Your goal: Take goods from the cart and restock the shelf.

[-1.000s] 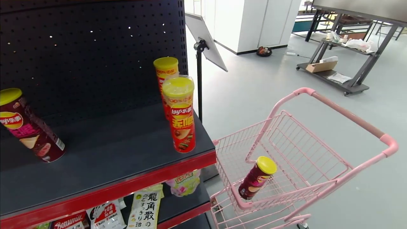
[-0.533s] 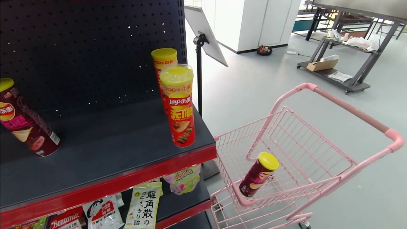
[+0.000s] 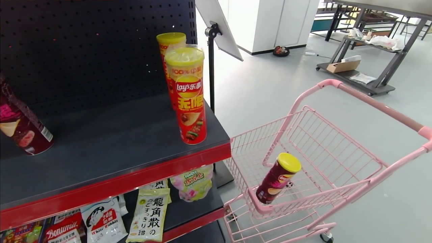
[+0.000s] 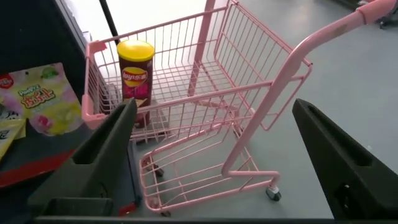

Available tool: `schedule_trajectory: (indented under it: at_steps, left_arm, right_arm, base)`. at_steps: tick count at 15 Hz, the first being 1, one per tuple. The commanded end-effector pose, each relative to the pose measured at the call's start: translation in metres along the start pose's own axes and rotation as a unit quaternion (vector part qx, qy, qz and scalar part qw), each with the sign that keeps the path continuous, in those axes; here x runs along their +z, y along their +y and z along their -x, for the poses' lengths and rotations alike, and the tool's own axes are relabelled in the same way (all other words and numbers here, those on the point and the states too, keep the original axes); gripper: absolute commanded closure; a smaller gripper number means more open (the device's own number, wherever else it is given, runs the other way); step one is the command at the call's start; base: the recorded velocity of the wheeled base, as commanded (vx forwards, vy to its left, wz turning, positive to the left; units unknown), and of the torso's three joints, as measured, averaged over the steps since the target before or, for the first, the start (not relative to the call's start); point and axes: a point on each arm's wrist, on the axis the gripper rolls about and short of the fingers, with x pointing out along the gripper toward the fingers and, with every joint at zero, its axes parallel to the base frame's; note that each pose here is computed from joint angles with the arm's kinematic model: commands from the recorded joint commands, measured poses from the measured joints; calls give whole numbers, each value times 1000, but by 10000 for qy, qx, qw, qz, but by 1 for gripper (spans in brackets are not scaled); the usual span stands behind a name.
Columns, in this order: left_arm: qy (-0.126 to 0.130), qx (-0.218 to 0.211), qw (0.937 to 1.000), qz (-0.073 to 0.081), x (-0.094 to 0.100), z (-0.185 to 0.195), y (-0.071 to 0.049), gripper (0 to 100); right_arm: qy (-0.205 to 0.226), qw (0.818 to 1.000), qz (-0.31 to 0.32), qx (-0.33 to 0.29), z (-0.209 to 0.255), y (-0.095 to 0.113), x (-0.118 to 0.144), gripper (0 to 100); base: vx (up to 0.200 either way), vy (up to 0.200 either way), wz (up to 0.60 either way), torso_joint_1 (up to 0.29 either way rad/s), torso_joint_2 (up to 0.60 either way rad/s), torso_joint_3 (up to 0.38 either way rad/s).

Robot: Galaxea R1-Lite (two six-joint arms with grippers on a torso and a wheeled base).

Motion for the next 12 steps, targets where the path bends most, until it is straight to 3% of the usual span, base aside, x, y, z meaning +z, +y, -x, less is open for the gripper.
schedule_trajectory:
  at_steps: [1,12]
  left_arm:
    - [4,-1,10000,0,0,0,0,0]
    - [4,-1,10000,0,0,0,0,0]
  right_arm:
    - [1,10000,4,-6,0,0,0,0]
    - [1,10000,4,-6,0,0,0,0]
  base:
    - [0,0,0,-168,452,295]
    - [0,0,0,-163,528,365]
